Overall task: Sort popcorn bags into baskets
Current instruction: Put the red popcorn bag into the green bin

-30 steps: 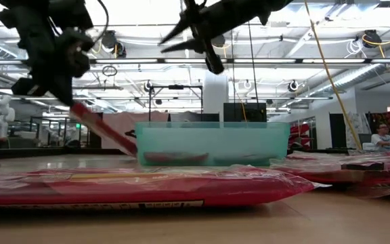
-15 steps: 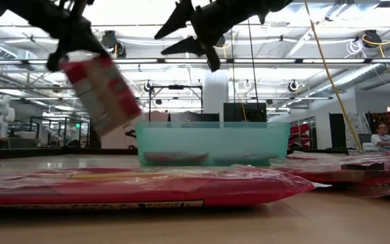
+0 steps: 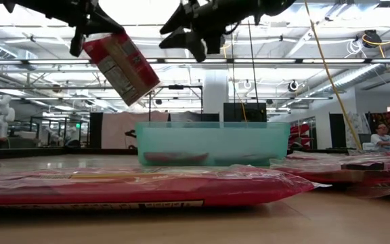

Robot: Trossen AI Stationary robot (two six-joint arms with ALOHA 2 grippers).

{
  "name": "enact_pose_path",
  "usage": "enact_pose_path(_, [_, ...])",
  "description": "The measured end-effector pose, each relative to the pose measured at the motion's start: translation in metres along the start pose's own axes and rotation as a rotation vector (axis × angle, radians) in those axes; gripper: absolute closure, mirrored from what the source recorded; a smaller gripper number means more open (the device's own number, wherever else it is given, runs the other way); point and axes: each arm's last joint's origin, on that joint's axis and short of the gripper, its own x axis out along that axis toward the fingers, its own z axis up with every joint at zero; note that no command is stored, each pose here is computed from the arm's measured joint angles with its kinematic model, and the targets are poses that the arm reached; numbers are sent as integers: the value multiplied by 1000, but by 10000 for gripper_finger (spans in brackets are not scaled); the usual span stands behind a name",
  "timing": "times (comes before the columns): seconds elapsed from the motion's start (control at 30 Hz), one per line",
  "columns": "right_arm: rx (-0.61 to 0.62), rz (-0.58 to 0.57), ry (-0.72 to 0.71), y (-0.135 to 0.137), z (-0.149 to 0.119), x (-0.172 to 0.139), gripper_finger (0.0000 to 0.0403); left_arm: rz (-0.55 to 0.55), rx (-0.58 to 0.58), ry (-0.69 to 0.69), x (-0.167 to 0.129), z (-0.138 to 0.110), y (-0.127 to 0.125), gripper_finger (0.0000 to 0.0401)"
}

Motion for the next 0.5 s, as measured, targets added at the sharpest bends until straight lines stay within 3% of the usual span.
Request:
enact_pose_path(0.27, [140, 29, 76, -17, 15, 28, 159, -56, 101, 16, 21, -9, -10, 401])
enact_pose_path(0.5, [143, 13, 71, -28, 29, 41, 164, -100, 175, 72, 33, -23, -19, 401])
